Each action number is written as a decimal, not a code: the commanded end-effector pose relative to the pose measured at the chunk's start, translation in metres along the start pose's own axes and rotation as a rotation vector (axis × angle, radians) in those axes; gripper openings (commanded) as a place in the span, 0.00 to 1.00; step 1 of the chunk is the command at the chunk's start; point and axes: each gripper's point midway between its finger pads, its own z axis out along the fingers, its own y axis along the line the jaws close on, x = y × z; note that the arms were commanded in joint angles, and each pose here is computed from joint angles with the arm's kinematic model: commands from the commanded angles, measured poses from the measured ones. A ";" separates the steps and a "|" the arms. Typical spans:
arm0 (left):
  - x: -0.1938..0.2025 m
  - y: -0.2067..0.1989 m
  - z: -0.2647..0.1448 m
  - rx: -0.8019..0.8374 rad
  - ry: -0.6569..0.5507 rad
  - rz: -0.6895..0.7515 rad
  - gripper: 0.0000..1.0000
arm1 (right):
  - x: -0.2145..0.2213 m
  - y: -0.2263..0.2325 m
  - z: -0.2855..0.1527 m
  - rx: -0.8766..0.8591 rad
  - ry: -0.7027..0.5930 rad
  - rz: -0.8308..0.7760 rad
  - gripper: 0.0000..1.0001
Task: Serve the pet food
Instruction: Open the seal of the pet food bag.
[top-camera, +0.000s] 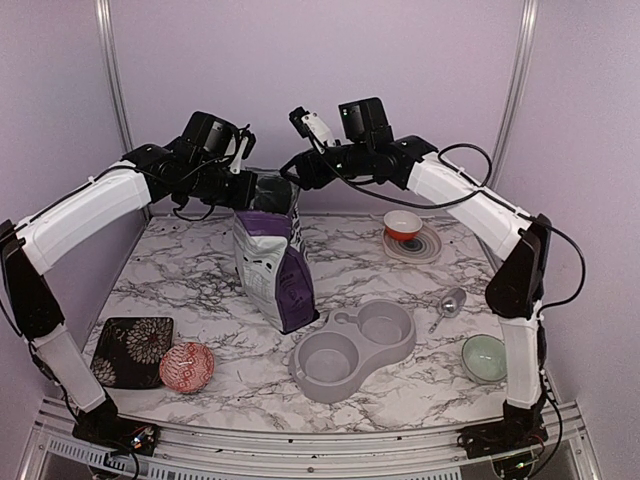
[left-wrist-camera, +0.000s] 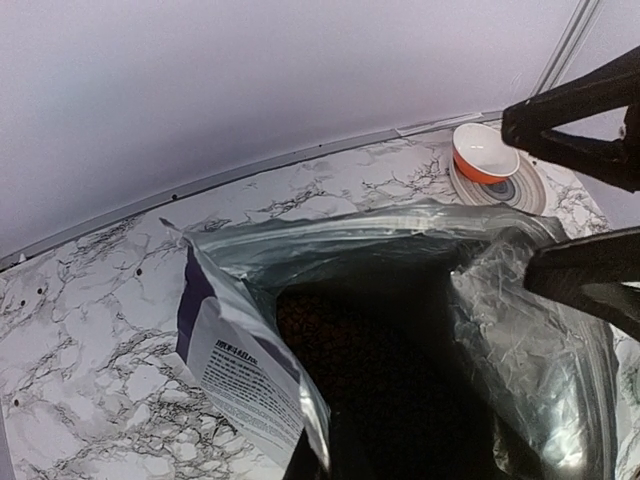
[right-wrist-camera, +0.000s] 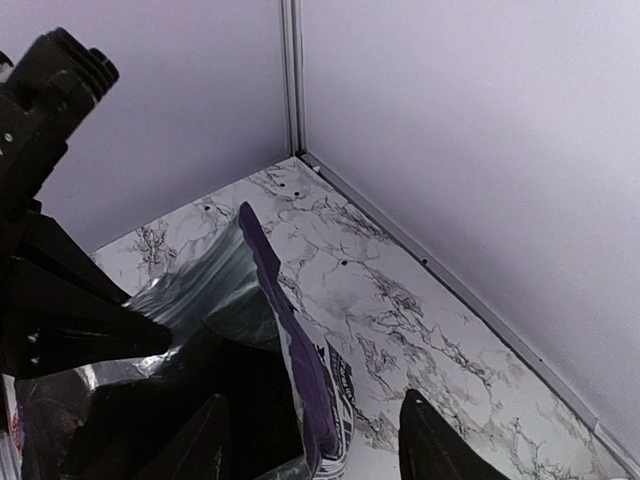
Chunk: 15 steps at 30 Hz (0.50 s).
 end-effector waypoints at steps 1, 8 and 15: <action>-0.059 -0.012 -0.044 0.068 -0.231 0.008 0.00 | -0.017 0.002 0.003 -0.015 -0.058 0.016 0.52; -0.052 0.002 -0.056 0.011 -0.244 -0.015 0.00 | -0.002 -0.006 0.015 0.040 -0.024 0.032 0.31; -0.050 0.009 -0.060 -0.020 -0.249 -0.024 0.00 | 0.016 -0.002 0.029 0.060 0.023 0.030 0.05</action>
